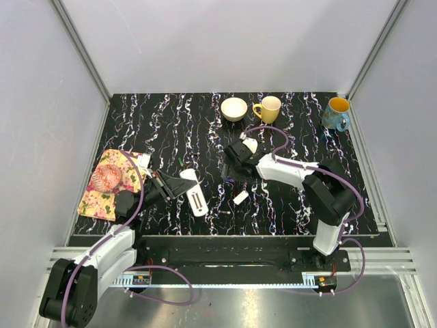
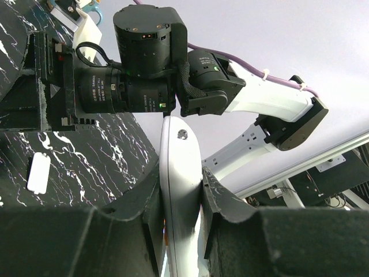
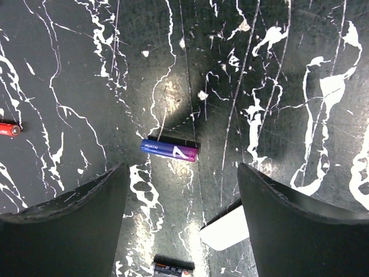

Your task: Load the batteries into the remote control

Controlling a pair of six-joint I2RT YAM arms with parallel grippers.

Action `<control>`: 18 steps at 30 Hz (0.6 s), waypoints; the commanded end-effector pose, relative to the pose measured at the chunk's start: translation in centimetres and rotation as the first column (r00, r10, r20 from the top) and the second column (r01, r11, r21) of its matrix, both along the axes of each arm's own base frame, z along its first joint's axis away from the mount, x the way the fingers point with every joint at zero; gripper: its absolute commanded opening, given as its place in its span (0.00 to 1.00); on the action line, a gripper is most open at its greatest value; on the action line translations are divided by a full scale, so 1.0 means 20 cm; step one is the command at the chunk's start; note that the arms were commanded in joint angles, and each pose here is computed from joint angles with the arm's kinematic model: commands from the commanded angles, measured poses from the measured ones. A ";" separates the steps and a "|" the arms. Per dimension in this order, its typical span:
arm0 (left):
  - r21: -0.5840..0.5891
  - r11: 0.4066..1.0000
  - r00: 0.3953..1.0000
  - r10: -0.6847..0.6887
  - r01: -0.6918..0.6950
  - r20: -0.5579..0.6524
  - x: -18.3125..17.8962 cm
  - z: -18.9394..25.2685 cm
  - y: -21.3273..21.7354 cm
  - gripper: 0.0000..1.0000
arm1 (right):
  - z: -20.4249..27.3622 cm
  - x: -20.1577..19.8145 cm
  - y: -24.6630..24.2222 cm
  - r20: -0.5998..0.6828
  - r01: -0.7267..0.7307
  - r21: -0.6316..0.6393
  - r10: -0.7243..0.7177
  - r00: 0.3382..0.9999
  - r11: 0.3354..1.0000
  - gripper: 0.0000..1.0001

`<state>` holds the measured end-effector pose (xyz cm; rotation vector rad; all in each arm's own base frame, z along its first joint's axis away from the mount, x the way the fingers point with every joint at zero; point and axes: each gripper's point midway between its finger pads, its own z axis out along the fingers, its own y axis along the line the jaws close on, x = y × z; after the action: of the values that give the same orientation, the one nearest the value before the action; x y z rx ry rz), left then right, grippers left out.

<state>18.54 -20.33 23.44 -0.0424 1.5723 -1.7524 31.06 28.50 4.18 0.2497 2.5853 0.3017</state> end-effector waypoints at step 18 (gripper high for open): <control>0.007 0.999 0.998 0.032 -0.032 0.046 0.00 0.00 0.02 0.00 | -0.09 0.04 0.14 -0.041 -0.014 -0.033 0.013 0.999 0.999 0.70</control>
<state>18.63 -20.26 22.34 -0.0646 1.6047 -1.7335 31.82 30.74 2.32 0.2256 2.6319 0.2919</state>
